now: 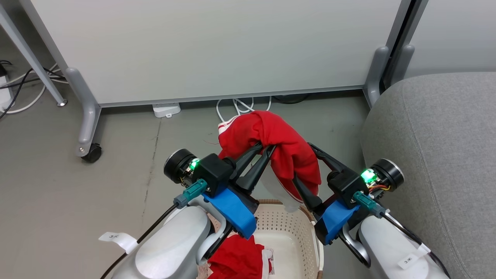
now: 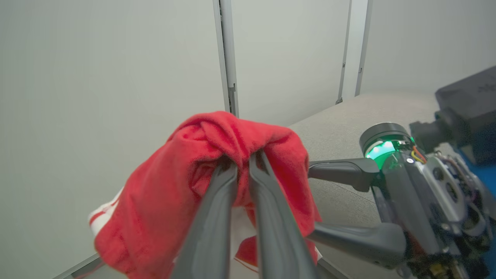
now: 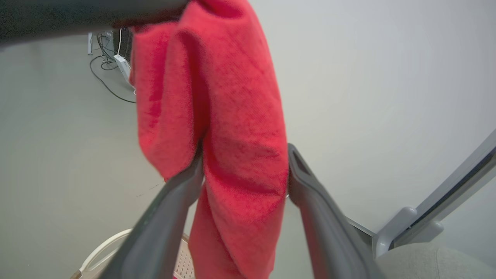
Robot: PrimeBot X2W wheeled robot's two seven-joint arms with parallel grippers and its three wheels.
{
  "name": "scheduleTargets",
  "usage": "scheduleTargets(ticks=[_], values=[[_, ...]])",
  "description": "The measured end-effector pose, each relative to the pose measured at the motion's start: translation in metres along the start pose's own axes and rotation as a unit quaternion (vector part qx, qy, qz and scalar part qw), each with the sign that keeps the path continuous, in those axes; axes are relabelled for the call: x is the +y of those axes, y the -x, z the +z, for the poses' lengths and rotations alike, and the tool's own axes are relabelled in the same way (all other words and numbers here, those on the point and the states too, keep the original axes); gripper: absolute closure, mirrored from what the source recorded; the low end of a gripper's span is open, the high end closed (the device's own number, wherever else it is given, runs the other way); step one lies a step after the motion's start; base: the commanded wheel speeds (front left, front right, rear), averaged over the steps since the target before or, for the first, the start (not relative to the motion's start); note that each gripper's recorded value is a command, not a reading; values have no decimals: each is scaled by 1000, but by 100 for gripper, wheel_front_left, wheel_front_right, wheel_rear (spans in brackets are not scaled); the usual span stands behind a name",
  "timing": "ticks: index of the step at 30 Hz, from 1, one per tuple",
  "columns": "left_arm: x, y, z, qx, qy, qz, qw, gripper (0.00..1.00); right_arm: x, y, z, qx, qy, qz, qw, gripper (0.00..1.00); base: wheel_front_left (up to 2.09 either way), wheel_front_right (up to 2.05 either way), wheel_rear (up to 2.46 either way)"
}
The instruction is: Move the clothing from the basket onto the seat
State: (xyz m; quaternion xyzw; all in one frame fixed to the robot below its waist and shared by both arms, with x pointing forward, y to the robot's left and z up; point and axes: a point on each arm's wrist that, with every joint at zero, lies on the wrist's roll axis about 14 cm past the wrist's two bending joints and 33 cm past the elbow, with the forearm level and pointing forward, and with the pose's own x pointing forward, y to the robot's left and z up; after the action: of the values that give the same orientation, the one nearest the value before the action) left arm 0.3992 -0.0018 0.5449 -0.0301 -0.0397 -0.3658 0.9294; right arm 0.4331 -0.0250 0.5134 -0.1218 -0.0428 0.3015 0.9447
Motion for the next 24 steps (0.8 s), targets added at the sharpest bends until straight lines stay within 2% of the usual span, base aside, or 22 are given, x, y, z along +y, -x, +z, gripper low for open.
scheduleTargets(ticks=[1,2,24], values=[[0,0,0,0,0,-1,1000,100,0,0,0,0,-2,0,1000,54,0,0,0],[0,0,1,-1,1,-1,1000,100,1,-1,0,-1,-5,-1,1000,100,0,0,0],[1,-2,-1,1,0,-1,1000,100,0,0,4,-9,-32,-9,999,100,0,0,0]])
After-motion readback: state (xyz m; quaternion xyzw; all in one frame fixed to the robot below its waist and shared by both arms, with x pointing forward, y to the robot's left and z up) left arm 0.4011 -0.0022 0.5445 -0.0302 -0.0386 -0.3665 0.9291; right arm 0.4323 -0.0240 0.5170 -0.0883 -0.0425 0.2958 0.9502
